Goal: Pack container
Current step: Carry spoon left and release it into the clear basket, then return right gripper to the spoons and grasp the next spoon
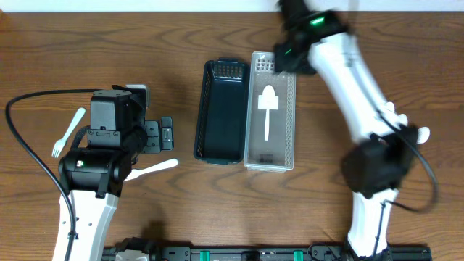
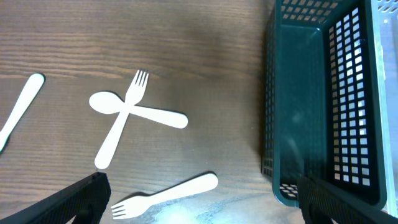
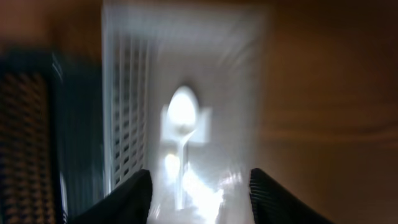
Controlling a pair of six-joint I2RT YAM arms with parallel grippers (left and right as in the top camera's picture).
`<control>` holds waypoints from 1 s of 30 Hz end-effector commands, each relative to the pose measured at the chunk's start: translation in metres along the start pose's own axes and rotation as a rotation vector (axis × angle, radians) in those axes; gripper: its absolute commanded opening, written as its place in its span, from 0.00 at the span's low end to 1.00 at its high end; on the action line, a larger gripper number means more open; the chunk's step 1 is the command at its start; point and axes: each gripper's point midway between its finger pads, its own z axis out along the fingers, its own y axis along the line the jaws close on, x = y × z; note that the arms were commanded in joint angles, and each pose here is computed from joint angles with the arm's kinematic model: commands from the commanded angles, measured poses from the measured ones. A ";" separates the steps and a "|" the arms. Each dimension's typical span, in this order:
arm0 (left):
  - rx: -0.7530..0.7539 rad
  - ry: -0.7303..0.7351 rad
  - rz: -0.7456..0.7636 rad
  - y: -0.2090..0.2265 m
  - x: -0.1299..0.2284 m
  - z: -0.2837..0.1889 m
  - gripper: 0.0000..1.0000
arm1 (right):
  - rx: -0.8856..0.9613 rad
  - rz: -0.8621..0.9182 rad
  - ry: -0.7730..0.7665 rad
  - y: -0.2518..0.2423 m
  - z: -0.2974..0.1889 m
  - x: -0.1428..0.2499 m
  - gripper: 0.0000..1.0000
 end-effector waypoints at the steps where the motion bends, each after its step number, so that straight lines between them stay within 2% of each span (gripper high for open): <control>1: 0.001 -0.024 0.011 0.000 -0.007 -0.006 0.98 | 0.089 0.115 -0.237 -0.080 -0.100 -0.041 0.60; 3: 0.001 -0.024 0.011 0.000 -0.007 -0.006 0.98 | 0.163 0.182 -0.240 -0.126 -0.116 -0.037 0.65; 6: 0.002 -0.024 0.011 0.000 -0.007 -0.006 0.98 | 0.243 0.289 -0.160 -0.192 -0.120 -0.018 0.77; 9: 0.002 -0.024 0.011 0.000 -0.007 -0.006 0.98 | 0.296 0.401 -0.057 -0.243 -0.104 0.004 0.80; 12: 0.002 -0.024 0.011 0.000 -0.007 -0.006 0.98 | 0.292 0.476 0.048 -0.273 -0.072 0.024 0.80; 17: 0.002 -0.024 0.011 0.000 -0.007 -0.006 0.98 | 0.282 0.514 0.193 -0.291 -0.001 0.059 0.80; 23: 0.002 -0.023 0.010 0.000 -0.007 -0.006 0.98 | 0.257 0.488 0.258 -0.291 0.060 0.090 0.80; 30: 0.002 -0.021 0.011 0.000 -0.006 -0.006 0.98 | 0.231 0.469 0.262 -0.290 0.094 0.110 0.79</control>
